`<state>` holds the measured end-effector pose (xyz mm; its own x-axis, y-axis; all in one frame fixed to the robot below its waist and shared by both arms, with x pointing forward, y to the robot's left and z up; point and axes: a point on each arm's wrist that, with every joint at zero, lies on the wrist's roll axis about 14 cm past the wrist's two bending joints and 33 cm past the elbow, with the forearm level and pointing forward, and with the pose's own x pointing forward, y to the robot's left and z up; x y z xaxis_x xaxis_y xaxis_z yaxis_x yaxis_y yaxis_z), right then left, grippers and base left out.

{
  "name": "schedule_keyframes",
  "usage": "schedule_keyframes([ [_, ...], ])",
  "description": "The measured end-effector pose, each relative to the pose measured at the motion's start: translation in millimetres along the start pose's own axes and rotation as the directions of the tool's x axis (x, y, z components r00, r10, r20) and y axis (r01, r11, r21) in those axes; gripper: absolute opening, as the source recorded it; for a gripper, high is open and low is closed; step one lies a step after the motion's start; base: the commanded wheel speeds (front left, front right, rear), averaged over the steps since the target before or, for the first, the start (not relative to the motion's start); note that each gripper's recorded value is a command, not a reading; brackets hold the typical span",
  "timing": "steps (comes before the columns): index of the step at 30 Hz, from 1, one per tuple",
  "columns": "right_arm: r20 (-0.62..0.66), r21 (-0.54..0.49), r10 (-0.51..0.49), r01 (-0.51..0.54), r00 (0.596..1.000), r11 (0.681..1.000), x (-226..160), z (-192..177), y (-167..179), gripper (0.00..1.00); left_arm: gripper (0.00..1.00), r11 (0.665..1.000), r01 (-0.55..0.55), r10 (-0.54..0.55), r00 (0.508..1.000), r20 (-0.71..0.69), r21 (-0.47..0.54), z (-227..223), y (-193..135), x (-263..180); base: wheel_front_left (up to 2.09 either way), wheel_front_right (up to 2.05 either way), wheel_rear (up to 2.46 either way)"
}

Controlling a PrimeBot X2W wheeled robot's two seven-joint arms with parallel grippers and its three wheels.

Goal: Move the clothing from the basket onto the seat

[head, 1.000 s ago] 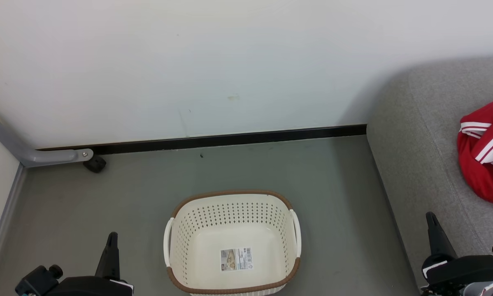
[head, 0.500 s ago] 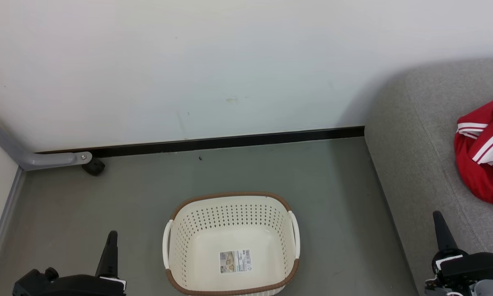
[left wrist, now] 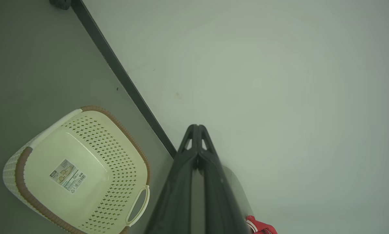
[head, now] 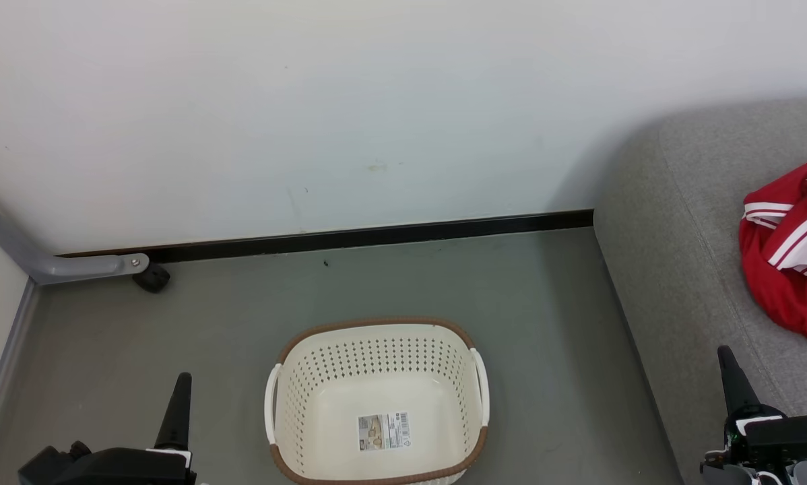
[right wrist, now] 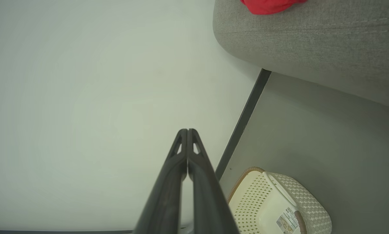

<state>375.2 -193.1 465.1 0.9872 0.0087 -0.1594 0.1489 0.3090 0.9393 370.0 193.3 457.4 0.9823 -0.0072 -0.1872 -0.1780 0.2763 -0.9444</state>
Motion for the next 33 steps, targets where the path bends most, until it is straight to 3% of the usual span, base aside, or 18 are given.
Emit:
schedule_keyframes([
  [12,0.023,0.174,0.025,-0.029,0.999,0.984,1.0,8.9,4.5,0.00,0.00,0.988,0.042,-0.043,0.999,-0.003,-0.151,-0.1,-8.4,1.1,0.00,0.00,0.00],
  [21,0.047,0.305,0.040,-0.052,0.998,0.951,-0.9,15.7,5.3,0.00,0.00,0.963,0.081,-0.082,0.997,0.005,-0.257,1.9,-17.7,3.3,0.00,0.00,0.00],
  [33,0.049,0.311,0.043,-0.057,0.998,0.949,-0.4,16.4,6.3,0.00,0.00,0.957,0.087,-0.089,0.996,0.007,-0.278,1.3,-19.5,3.7,0.00,0.00,0.00],
])
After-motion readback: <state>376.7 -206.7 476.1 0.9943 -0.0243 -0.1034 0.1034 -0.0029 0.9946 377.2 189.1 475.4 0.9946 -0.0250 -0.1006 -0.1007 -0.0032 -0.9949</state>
